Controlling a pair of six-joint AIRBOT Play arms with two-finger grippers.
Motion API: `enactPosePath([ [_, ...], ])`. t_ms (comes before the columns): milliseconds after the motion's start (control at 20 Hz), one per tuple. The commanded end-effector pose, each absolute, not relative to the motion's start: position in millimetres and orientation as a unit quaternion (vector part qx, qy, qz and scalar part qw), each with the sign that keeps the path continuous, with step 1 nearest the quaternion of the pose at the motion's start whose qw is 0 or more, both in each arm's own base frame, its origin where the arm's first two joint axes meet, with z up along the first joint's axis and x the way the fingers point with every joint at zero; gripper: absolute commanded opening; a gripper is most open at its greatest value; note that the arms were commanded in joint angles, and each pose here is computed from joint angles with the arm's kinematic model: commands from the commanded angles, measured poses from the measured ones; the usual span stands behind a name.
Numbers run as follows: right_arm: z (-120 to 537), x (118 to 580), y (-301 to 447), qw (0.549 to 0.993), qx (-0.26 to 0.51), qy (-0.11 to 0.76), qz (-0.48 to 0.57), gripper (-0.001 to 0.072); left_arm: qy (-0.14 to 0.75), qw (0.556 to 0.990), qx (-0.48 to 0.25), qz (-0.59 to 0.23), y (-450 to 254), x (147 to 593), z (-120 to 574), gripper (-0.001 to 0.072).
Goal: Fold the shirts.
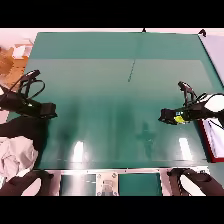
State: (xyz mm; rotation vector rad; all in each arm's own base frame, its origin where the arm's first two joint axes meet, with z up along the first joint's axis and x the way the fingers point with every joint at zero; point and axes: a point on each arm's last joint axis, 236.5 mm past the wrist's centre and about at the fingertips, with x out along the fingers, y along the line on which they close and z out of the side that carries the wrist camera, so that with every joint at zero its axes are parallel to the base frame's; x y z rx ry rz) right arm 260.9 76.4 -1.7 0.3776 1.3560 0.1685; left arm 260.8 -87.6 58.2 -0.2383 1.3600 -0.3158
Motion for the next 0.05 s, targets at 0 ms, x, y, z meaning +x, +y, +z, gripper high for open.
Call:
enactPosePath([
  [0, -2.5, 259.0, 80.0, 0.759, 0.173, 0.623, 0.082, 0.0016, 0.621, 0.762, -0.111, -0.145, -88.0, 260.1, 57.9, 0.0022],
])
